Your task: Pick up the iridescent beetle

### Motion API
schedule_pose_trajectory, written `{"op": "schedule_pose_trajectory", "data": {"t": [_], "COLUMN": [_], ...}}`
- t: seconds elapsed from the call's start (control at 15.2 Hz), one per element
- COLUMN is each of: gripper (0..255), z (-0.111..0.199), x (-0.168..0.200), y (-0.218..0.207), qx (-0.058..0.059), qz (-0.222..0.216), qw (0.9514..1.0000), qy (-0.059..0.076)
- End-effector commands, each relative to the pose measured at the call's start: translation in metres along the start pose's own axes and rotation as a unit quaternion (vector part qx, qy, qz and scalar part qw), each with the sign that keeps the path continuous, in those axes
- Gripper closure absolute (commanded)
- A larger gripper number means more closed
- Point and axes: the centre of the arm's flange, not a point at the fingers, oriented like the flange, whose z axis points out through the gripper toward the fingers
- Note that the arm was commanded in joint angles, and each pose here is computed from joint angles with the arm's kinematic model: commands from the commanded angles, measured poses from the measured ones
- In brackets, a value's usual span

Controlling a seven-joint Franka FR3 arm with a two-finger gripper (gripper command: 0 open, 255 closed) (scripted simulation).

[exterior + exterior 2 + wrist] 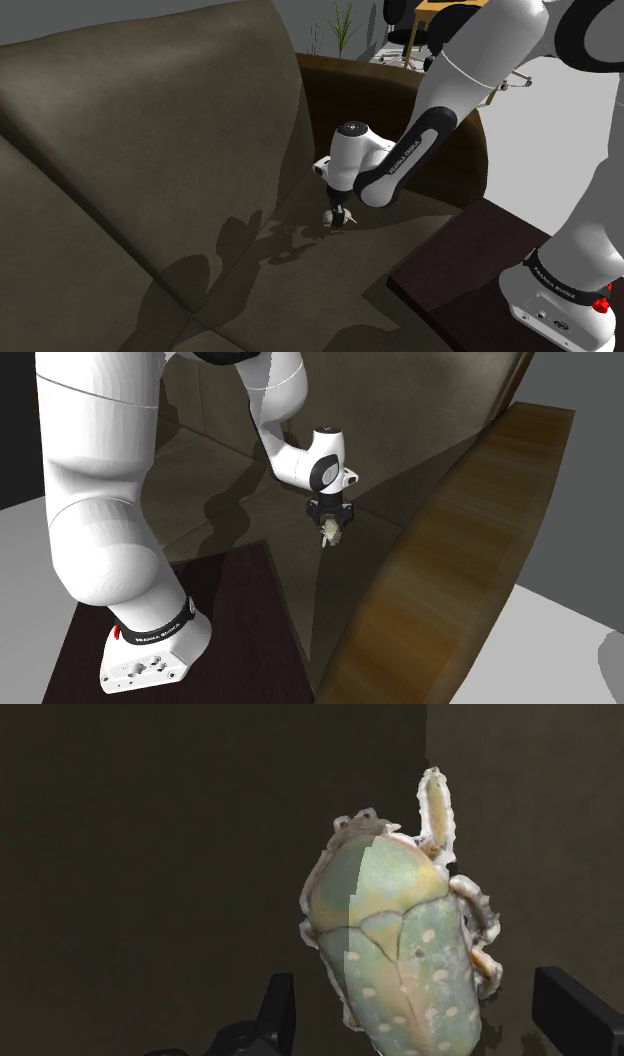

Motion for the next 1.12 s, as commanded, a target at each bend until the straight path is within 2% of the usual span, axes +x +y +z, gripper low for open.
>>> {"op": "schedule_pose_trajectory", "data": {"t": [0.0,0.07,0.13,0.73,1.06], "gripper": [0,0,255,255,255], "z": [0.006,0.006,0.006,0.006,-0.020], "x": [0.000,0.000,0.001,0.000,0.002], "y": [-0.001,-0.001,-0.001,-0.001,0.001], "qx": [0.000,0.000,0.000,0.000,0.000], "qz": [0.000,0.000,0.000,0.000,0.000], "qw": [1.0000,1.0000,1.0000,1.0000,1.0000], "qy": [0.000,0.000,0.000,0.000,0.000]}}
